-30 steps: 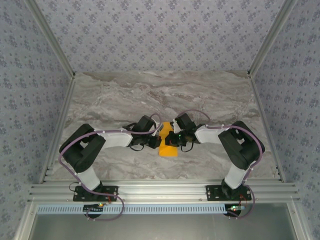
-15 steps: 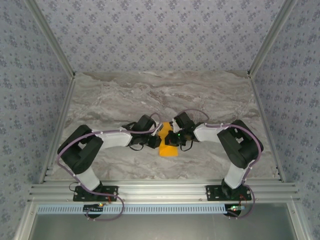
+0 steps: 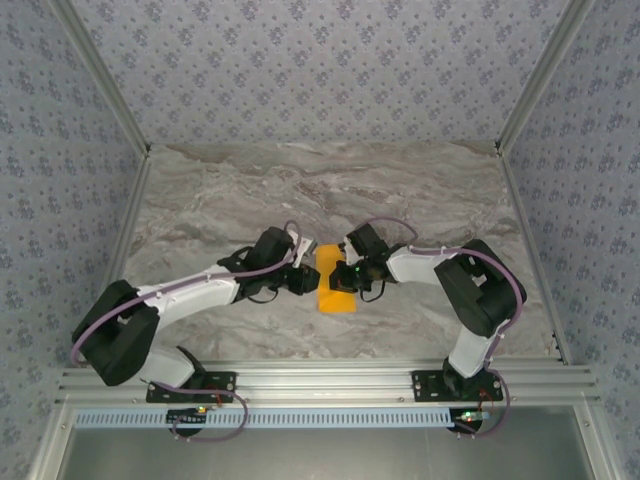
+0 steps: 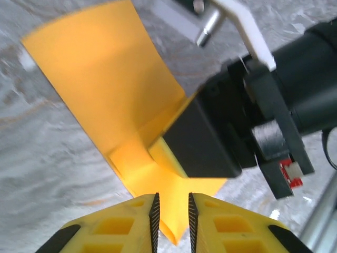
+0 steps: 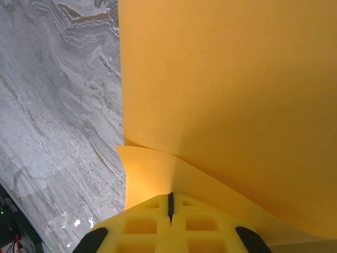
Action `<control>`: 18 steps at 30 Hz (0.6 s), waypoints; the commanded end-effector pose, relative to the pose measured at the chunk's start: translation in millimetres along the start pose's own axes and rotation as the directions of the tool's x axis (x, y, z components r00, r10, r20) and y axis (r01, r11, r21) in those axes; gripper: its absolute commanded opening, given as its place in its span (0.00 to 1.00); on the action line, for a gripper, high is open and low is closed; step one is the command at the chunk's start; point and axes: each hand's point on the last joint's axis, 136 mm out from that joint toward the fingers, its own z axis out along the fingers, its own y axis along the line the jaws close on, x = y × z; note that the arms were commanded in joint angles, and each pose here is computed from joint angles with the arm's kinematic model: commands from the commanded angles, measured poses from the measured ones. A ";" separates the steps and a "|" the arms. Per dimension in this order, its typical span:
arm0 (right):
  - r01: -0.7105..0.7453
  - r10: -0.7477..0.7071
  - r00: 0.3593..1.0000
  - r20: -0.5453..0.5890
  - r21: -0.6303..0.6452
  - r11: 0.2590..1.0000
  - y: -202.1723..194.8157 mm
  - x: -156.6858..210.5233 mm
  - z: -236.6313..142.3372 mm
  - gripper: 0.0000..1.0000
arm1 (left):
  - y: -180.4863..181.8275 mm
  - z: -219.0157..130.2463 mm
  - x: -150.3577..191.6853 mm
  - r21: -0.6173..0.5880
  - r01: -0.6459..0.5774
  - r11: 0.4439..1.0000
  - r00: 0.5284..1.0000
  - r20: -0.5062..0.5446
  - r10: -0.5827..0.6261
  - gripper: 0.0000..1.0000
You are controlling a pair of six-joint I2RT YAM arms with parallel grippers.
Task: Fold a paper plane with a square sheet of paper (fold left side to right side)
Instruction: Fold the triangle a second time at the center of the table.
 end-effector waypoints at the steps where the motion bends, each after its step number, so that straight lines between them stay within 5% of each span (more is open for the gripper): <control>1: -0.046 0.065 0.993 -0.099 0.179 0.983 -45.3 34.5 7.7 0.02 | -16.4 4.4 17.3 0.124 0.093 0.988 0.995 -0.043 -0.089 0.21; 18: -0.040 0.059 0.993 -0.101 0.183 0.982 -42.1 32.8 7.7 0.02 | -24.7 44.0 38.9 0.176 0.187 0.967 0.975 -0.154 -0.161 0.20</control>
